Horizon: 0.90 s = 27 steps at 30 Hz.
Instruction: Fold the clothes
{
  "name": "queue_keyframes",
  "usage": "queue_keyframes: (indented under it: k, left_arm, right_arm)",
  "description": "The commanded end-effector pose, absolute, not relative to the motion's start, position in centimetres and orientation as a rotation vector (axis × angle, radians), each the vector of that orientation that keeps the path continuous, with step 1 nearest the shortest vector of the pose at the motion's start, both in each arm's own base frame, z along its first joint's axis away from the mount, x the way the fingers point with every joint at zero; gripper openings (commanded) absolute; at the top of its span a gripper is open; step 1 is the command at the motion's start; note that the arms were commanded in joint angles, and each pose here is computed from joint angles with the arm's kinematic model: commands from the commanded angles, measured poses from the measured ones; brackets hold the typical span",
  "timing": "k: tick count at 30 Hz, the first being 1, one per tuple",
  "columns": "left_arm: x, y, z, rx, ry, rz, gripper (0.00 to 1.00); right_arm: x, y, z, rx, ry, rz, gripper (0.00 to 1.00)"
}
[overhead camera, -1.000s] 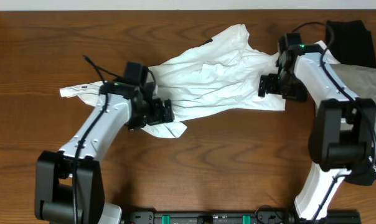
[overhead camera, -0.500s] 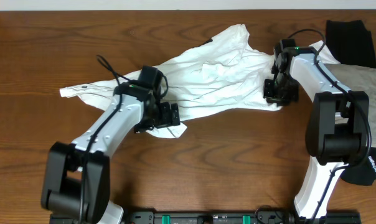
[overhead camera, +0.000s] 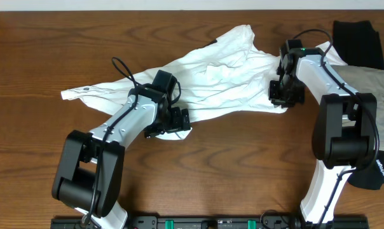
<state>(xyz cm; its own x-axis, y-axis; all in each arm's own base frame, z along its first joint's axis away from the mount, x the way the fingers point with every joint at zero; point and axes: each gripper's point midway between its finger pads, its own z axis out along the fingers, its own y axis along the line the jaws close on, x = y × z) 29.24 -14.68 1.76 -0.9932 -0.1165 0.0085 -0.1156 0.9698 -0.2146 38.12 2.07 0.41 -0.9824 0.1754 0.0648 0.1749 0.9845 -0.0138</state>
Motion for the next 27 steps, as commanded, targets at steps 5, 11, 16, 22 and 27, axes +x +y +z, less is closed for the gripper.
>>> queue_keyframes:
  k: [5,11,16,22,27]
  left_arm:
    - [27.8,-13.5,1.1,-0.319,3.169,-0.237,0.98]
    - [27.4,-13.0,0.7,-0.493,3.162,-0.19,0.98]
    - [27.1,-12.8,0.2,-0.492,3.165,-0.186,0.98]
    - [28.1,-12.7,0.1,-0.482,3.119,-0.179,0.92]
    - [28.0,-12.7,-0.5,-0.485,3.131,-0.17,0.87]
  right_arm:
    - [38.6,1.9,0.5,-0.272,-3.076,0.005,0.32]
    - [38.6,1.9,0.5,-0.272,-3.075,0.005,0.32]
    - [38.7,1.9,0.5,-0.272,-3.078,0.004,0.5]
    - [38.9,1.9,0.5,-0.273,-3.086,0.002,0.57]
    - [38.9,1.9,0.5,-0.273,-3.087,0.002,0.58]
